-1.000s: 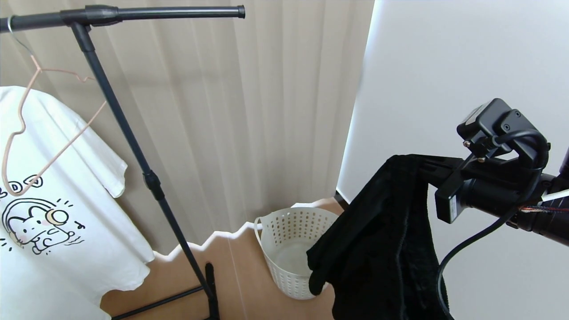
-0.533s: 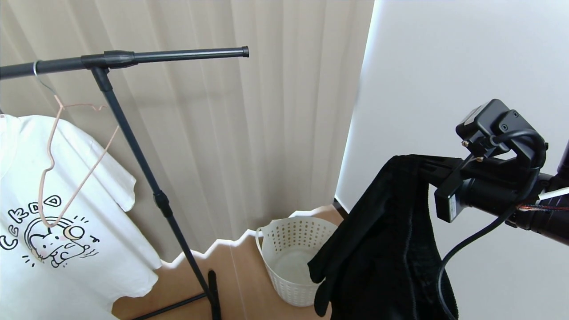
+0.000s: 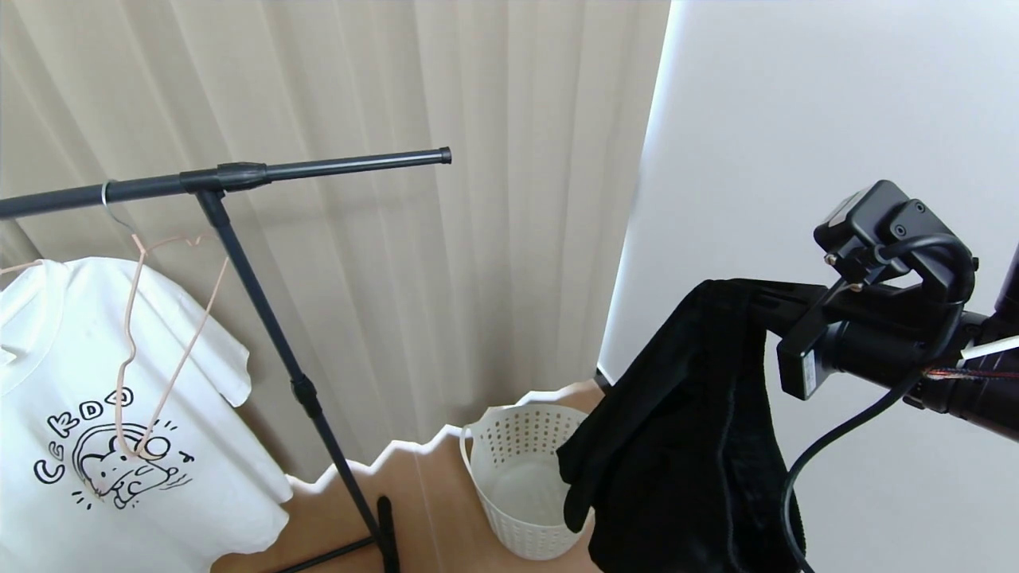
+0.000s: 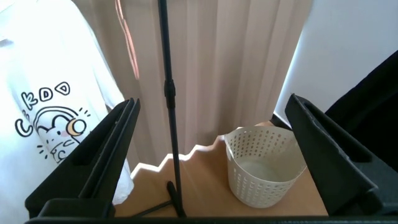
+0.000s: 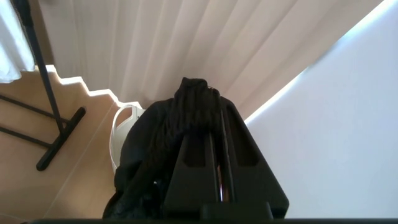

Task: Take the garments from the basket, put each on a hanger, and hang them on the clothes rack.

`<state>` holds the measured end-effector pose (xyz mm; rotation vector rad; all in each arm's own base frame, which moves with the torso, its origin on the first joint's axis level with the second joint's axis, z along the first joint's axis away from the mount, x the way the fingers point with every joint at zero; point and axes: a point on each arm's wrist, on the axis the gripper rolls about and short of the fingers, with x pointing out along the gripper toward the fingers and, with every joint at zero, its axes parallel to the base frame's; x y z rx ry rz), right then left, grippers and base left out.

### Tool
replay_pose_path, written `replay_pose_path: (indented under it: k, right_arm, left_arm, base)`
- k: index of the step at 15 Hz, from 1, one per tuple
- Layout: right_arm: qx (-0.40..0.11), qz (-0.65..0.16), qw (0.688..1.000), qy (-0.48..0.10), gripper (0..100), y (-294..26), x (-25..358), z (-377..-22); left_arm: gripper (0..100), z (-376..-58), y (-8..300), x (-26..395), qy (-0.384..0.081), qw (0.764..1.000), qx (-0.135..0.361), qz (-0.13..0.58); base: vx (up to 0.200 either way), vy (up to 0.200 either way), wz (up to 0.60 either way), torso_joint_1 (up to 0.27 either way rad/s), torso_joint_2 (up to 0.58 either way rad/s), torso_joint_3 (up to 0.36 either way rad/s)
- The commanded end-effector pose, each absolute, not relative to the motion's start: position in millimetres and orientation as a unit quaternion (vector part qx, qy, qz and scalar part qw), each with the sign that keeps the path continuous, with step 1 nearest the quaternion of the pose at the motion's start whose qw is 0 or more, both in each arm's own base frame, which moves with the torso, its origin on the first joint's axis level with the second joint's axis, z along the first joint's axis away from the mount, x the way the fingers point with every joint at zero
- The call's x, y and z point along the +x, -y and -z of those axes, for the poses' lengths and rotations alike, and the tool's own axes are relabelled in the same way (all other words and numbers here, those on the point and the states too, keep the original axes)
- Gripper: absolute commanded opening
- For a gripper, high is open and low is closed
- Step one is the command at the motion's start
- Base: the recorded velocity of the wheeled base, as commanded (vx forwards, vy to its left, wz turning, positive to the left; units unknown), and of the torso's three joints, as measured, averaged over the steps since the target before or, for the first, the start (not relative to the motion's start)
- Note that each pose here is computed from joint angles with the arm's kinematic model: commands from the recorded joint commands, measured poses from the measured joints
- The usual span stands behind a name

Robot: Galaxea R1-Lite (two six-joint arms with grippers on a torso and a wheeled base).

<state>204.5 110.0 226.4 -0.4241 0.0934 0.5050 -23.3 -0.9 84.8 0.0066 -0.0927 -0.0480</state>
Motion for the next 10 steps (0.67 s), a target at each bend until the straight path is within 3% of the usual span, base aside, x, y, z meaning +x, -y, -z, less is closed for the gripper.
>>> replay_pose_path:
  k: [1, 6, 9, 10]
  right_arm:
    - [-0.208, -0.248, 0.945, -0.046, 0, -110.2, 204.8, -226.0]
    - [-0.213, -0.248, 0.944, -0.051, 0, -109.7, 204.0, -222.5]
    - [-0.213, -0.249, 0.943, -0.053, 0, -109.9, 204.3, -222.0]
    - [-0.213, -0.249, 0.943, -0.053, 0, -109.9, 204.3, -222.0]
  left_arm:
    - [100, -84.9, 0.9, -23.3, 0.046, 0.999, 0.003, 0.024]
    - [100, -84.9, 0.9, -23.3, 0.046, 0.999, 0.003, 0.024]
    - [100, -84.9, 0.9, -23.3, 0.046, 0.999, 0.005, 0.024]
    - [100, -84.9, 0.9, -23.3, 0.046, 0.999, 0.004, 0.024]
  base:
    - [0.000, 0.000, 0.00, 0.188, -0.43, -0.246]
    - [0.000, 0.000, 0.00, 0.170, -0.38, -0.213]
    - [0.000, 0.000, 0.00, 0.032, -0.08, -0.033]
    - [0.000, 0.000, 0.60, 0.002, -0.01, -0.007]
